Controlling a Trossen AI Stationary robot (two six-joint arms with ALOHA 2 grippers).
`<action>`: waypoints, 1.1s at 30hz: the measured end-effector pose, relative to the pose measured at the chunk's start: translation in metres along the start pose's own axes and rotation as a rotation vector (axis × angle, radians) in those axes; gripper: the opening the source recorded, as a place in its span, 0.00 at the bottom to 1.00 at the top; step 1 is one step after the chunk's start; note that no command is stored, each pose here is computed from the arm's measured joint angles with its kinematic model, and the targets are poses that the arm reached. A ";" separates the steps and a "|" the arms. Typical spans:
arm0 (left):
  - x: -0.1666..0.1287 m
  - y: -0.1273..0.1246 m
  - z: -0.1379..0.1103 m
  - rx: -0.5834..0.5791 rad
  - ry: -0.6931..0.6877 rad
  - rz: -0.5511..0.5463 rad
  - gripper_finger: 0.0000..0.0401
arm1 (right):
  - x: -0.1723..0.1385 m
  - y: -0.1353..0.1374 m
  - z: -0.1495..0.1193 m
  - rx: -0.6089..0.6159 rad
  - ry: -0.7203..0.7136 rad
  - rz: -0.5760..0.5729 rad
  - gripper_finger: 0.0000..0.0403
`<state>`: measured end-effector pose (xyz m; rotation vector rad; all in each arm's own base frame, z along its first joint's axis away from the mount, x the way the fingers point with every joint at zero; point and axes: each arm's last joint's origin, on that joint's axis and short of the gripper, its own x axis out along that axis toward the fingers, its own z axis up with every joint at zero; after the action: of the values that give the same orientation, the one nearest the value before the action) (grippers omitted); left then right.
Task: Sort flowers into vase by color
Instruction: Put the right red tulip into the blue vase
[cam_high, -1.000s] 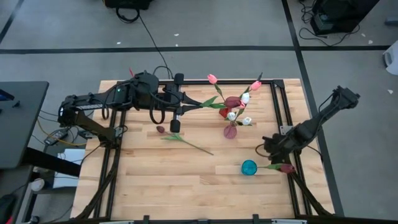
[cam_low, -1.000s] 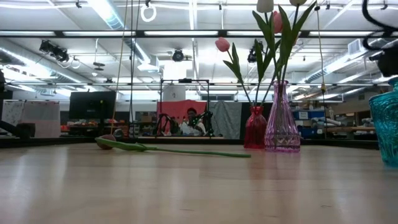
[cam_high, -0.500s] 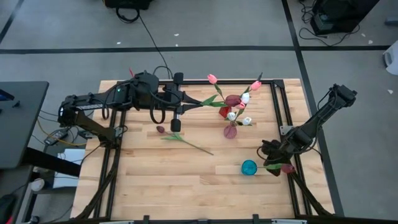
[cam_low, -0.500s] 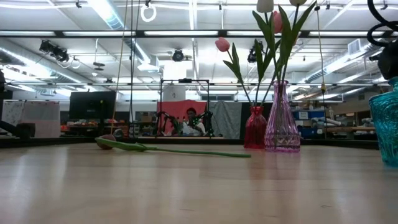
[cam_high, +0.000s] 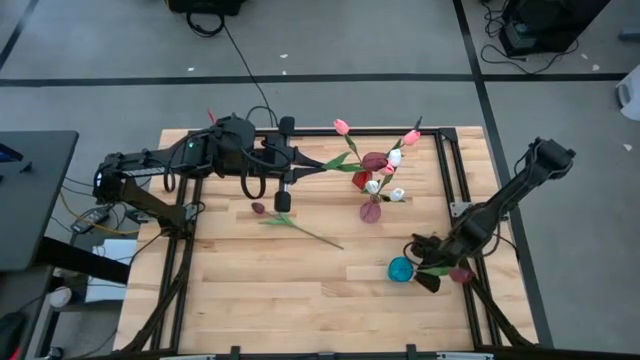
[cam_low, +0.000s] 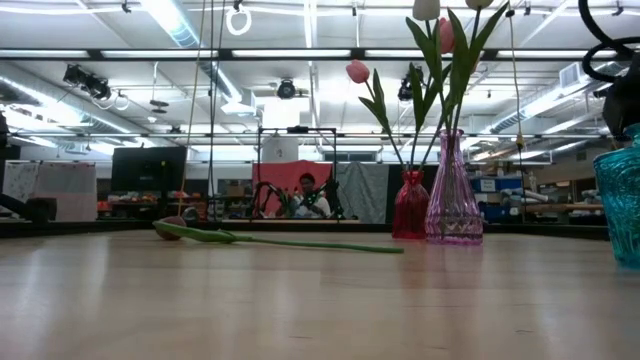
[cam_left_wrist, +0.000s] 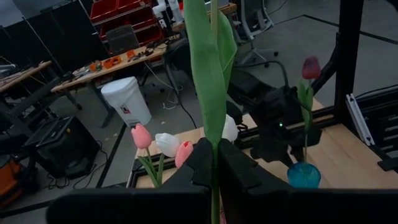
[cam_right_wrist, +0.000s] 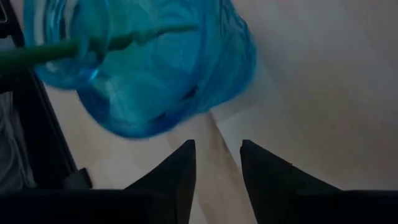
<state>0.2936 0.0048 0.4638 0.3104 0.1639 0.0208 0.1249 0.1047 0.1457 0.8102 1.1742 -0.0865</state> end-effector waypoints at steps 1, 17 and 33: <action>0.000 0.000 0.000 0.000 0.000 0.000 0.04 | 0.002 0.001 0.001 0.000 -0.004 0.001 0.34; 0.000 0.000 0.000 0.000 0.001 0.000 0.04 | 0.023 0.005 0.011 0.000 -0.073 -0.017 0.33; 0.003 -0.001 -0.002 -0.030 0.013 -0.003 0.04 | 0.030 0.006 0.054 -0.028 -0.245 0.073 0.33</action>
<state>0.2961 0.0049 0.4614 0.2806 0.1764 0.0219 0.1824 0.0867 0.1311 0.7930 0.9125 -0.1055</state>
